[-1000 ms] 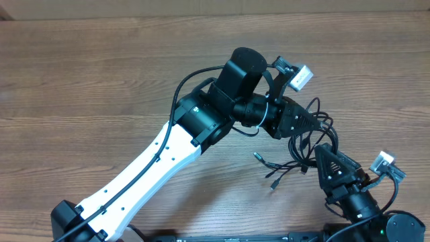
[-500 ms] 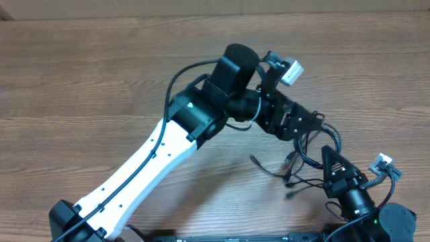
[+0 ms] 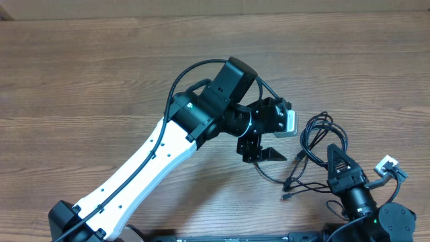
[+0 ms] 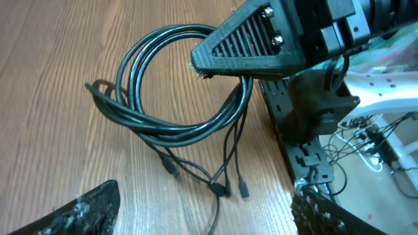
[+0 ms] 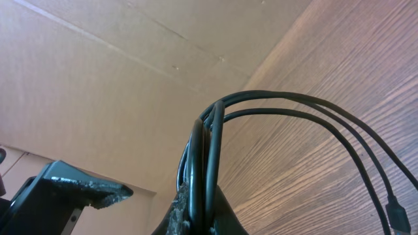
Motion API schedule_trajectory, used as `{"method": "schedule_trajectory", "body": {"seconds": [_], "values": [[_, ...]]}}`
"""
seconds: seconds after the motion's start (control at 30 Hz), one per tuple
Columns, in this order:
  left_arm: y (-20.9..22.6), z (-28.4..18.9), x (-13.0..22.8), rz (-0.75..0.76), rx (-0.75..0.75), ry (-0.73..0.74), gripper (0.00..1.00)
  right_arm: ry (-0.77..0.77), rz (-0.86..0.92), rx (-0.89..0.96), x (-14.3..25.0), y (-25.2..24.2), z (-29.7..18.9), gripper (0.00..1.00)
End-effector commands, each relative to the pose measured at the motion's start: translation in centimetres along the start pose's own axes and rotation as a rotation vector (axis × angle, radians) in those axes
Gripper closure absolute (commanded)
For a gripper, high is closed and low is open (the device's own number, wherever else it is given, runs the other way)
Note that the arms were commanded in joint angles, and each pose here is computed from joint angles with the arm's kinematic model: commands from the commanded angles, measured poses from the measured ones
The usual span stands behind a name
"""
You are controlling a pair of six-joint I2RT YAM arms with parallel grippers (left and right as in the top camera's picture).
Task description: Untangle cables
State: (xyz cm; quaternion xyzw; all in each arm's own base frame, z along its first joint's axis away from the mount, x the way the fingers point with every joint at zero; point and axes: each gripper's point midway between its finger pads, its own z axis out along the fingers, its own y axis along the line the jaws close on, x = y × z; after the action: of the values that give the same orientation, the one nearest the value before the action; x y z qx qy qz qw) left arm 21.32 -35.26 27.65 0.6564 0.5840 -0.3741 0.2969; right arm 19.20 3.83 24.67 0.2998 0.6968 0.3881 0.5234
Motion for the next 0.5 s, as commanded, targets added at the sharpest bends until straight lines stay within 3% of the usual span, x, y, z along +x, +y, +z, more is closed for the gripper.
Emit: {"method": "schedule_trajectory", "body": {"seconds": [0.0,0.07,0.23,0.33,0.47], "values": [[-0.1,-0.7,-1.9,-0.073,-0.010,-0.058,0.11,-0.021,-0.025,-0.009,-0.4,0.3,-0.1,0.96],[-0.3,-0.8,-2.9,-0.217,0.017,-0.100,0.04,-0.025,-0.041,-0.014,-0.5,0.4,-0.1,0.96],[-0.6,-0.4,-3.8,-0.549,0.064,-0.122,0.00,-0.026,-0.206,-0.066,-0.6,1.6,-0.1,0.96],[-1.1,1.0,-3.5,-0.696,0.098,-0.091,0.00,-0.017,-0.340,-0.123,-0.3,2.8,-0.2,0.96],[-1.7,3.1,-3.4,-0.795,0.138,-0.061,0.00,-0.039,-0.380,-0.143,-0.7,3.4,-0.3,0.96]]}}
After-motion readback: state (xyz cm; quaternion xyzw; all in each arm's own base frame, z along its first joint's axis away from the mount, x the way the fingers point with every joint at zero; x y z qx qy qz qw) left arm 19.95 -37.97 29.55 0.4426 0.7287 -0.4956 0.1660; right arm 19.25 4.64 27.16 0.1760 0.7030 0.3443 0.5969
